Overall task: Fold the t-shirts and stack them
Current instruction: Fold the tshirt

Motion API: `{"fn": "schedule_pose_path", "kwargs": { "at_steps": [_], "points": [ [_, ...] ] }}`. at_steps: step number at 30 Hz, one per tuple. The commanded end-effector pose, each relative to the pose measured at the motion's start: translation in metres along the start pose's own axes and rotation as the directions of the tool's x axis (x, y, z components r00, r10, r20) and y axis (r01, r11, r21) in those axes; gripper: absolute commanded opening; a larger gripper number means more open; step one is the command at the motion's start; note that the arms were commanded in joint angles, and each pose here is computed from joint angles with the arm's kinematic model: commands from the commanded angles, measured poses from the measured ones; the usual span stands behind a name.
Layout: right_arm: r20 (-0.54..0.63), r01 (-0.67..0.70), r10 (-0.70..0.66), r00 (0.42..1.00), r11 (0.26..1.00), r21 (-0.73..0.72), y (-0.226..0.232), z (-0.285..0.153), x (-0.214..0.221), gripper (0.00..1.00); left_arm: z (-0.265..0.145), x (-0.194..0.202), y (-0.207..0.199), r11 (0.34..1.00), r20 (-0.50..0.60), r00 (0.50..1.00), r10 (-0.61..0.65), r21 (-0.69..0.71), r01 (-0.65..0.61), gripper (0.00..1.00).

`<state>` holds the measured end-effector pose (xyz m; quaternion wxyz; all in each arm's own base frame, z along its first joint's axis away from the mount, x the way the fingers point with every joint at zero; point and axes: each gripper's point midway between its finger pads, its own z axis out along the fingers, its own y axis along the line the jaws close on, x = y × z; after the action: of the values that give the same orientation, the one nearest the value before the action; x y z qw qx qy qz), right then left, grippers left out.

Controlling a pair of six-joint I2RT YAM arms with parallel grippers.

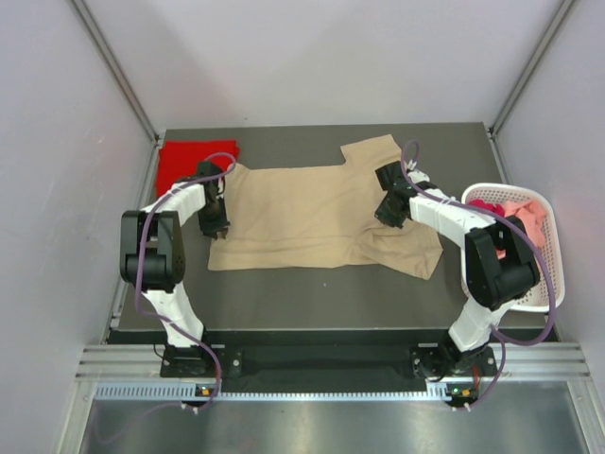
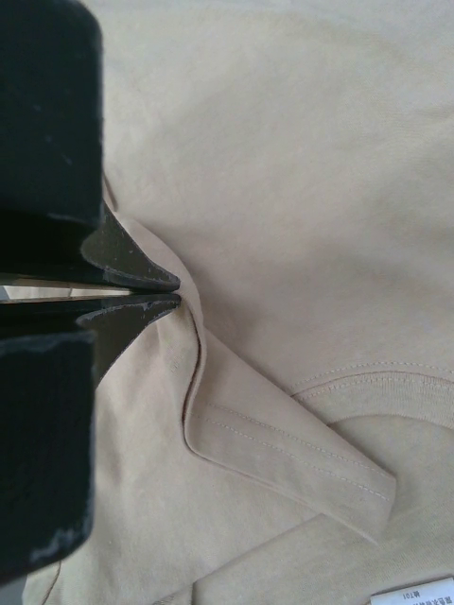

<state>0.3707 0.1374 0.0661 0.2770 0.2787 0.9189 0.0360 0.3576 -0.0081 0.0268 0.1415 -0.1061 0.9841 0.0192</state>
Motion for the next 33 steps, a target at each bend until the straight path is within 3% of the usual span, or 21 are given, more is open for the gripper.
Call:
{"fn": "schedule_pose_path", "kwargs": {
  "at_steps": [1, 5, 17, 33],
  "points": [
    [0.022, 0.002, -0.002, 1.0, 1.0, -0.005, 0.002, 0.002, -0.005, 0.0, -0.006, -0.012, 0.0, 1.0, 0.023, 1.0, 0.012, -0.011, -0.012, 0.25],
    [0.03, 0.002, -0.002, 1.0, 1.0, -0.003, 0.002, 0.001, -0.007, 0.0, -0.006, -0.011, 0.004, 0.999, 0.018, 1.0, 0.007, -0.035, -0.006, 0.0],
    [0.139, 0.012, -0.019, 0.99, 0.999, 0.048, -0.003, -0.014, -0.036, 0.0, -0.034, -0.034, 0.01, 0.989, 0.153, 0.981, -0.121, -0.069, 0.133, 0.0],
    [0.248, 0.039, -0.058, 0.967, 0.996, 0.079, 0.007, -0.022, -0.073, 0.0, -0.032, -0.043, 0.016, 0.974, 0.189, 0.96, -0.205, -0.055, 0.219, 0.0]
  ]
}}
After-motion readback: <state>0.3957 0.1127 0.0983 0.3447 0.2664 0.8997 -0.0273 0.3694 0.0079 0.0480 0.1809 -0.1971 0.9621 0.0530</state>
